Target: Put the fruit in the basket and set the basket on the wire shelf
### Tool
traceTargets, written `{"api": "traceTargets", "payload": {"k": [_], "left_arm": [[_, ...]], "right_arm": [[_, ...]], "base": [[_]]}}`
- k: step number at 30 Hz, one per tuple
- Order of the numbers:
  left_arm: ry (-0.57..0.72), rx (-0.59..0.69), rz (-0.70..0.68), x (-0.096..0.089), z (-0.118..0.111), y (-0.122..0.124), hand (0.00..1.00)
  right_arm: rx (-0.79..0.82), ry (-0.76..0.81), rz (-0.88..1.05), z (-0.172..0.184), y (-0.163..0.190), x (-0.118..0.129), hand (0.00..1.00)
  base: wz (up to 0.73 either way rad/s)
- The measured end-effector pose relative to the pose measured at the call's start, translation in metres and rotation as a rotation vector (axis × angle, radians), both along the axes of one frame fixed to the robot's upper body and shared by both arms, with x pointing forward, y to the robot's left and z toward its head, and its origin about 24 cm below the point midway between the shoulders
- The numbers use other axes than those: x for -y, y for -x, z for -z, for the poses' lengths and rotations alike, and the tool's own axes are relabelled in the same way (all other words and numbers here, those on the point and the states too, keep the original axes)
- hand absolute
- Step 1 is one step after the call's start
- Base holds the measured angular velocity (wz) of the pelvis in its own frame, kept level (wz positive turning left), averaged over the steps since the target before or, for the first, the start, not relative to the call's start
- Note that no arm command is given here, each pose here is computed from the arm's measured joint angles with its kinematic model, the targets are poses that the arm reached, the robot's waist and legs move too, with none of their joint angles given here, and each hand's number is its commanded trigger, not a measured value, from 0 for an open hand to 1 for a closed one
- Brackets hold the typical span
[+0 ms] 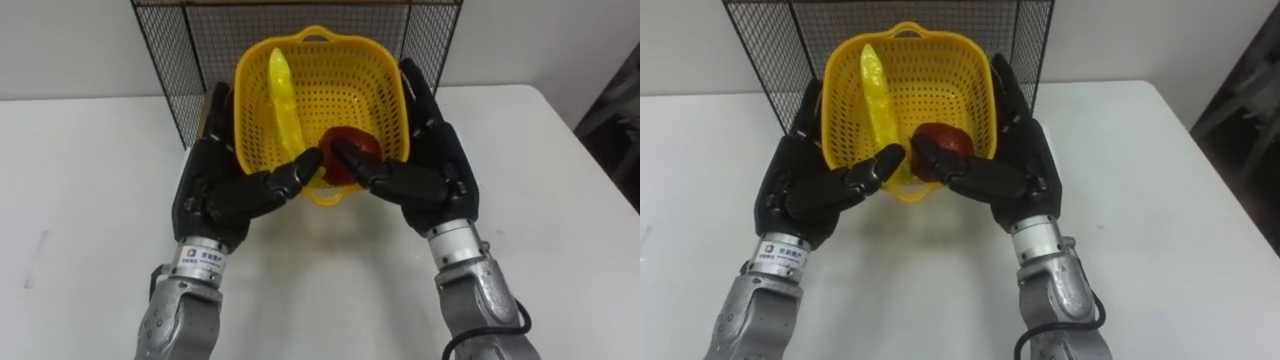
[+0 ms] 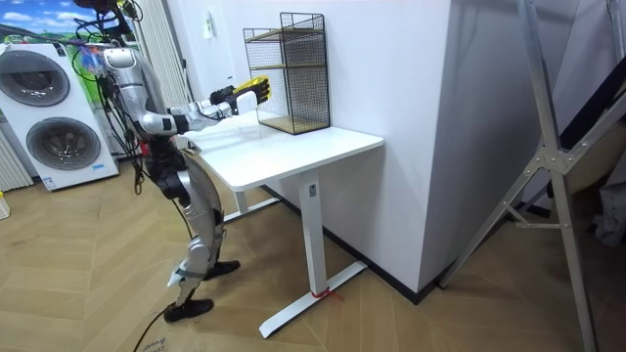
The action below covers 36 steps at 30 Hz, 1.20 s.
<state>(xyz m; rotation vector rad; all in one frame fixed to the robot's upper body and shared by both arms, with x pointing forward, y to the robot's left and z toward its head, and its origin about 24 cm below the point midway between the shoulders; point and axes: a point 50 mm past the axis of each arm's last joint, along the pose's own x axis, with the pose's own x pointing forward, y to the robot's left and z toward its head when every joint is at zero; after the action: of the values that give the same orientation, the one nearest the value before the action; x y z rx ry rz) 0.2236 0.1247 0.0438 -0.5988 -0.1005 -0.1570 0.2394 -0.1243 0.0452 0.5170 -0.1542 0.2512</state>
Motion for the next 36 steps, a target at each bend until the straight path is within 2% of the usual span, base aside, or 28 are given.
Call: {"api": "traceTargets", "payload": {"k": [13,36], "left_arm": [[0.000,-0.043,-0.028,0.0010,0.0046,0.0002,0.00],[-0.031,-0.040,-0.025,0.0017,0.0054,0.0002,0.00]], "right_arm": [[-0.017,0.005,-0.014,0.0029,-0.0015,-0.0027,0.00],[-0.005,0.008,-0.018,0.0000,-0.0039,-0.0031,0.00]], "base": [[0.03],[-0.03]]}}
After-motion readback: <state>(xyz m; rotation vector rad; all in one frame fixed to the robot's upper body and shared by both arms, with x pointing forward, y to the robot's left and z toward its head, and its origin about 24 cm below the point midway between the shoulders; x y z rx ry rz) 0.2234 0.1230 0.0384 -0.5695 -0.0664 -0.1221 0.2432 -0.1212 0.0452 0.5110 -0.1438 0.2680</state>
